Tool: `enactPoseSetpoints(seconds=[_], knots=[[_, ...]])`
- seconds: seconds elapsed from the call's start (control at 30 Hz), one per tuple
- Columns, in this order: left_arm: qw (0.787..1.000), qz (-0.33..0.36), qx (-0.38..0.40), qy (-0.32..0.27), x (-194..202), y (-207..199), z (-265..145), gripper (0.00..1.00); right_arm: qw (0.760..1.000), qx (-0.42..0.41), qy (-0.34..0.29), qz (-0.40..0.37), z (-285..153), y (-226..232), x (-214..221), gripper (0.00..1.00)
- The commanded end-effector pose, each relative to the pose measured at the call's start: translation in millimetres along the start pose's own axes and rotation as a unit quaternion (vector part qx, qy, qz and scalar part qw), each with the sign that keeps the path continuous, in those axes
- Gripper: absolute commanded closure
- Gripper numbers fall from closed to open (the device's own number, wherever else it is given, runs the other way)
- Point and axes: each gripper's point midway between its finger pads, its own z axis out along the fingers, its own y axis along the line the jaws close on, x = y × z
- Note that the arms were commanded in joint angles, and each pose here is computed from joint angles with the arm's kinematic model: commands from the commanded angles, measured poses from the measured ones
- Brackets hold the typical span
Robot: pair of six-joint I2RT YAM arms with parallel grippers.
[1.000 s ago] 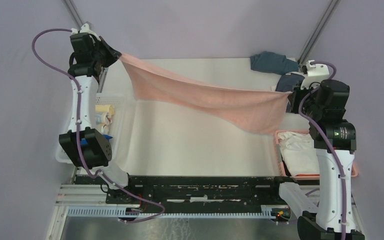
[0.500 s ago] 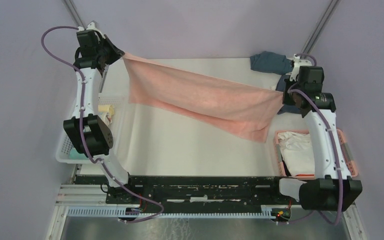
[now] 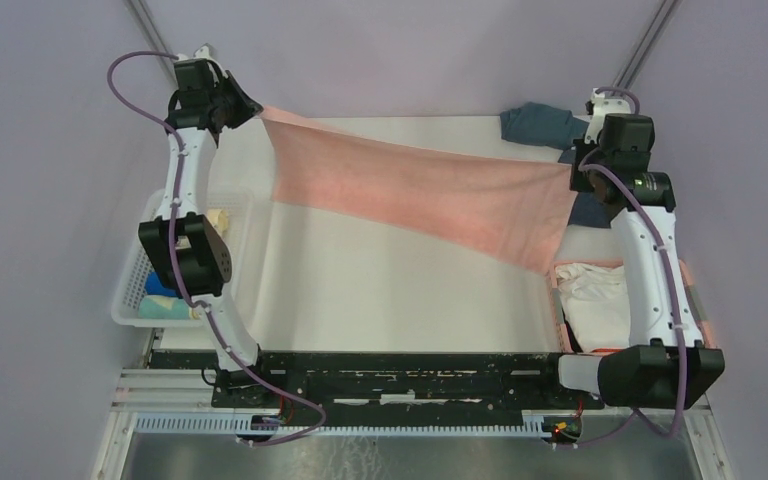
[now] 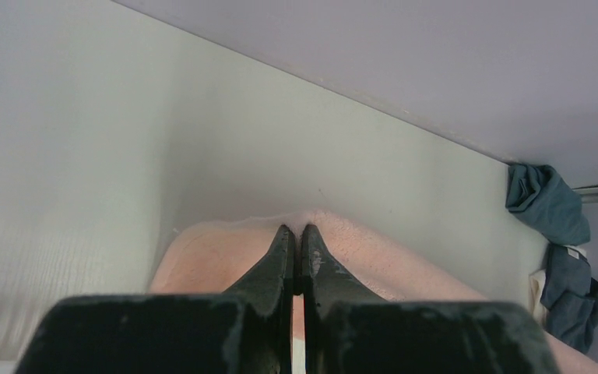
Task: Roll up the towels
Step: Flatten out the towel at the center of the board.
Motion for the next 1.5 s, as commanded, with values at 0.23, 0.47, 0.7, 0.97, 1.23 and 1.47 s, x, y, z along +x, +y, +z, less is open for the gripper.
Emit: enactPoseSetpoints(seconds=[0.23,0.47,0.7,0.97,1.23,1.47], knots=[[0.99,0.046,-0.045,-0.125,-59,-20,-114,0.97,0.994,-0.033,-0.107,0.004,-100,2,-17,1.0],[0.986,0.068,-0.074,-0.135,-64,-19,-158,0.97,0.99,-0.06,-0.127,0.017,-138,10,-12,1.0],[0.989,0.077,-0.067,-0.106,-54,-16,-143,0.97,0.993,-0.055,-0.105,0.029,-124,9,-11,1.0],[0.998,0.05,-0.032,0.015,3,5,-31,0.97,0.999,0.019,-0.007,0.024,-18,-7,8,1.0],[0.998,0.018,-0.015,0.055,37,13,60,0.97,0.997,0.069,0.016,-0.031,77,-21,12,0.99],[0.999,-0.005,-0.009,0.053,42,23,100,0.97,0.995,0.058,0.039,-0.077,123,-21,17,1.0]])
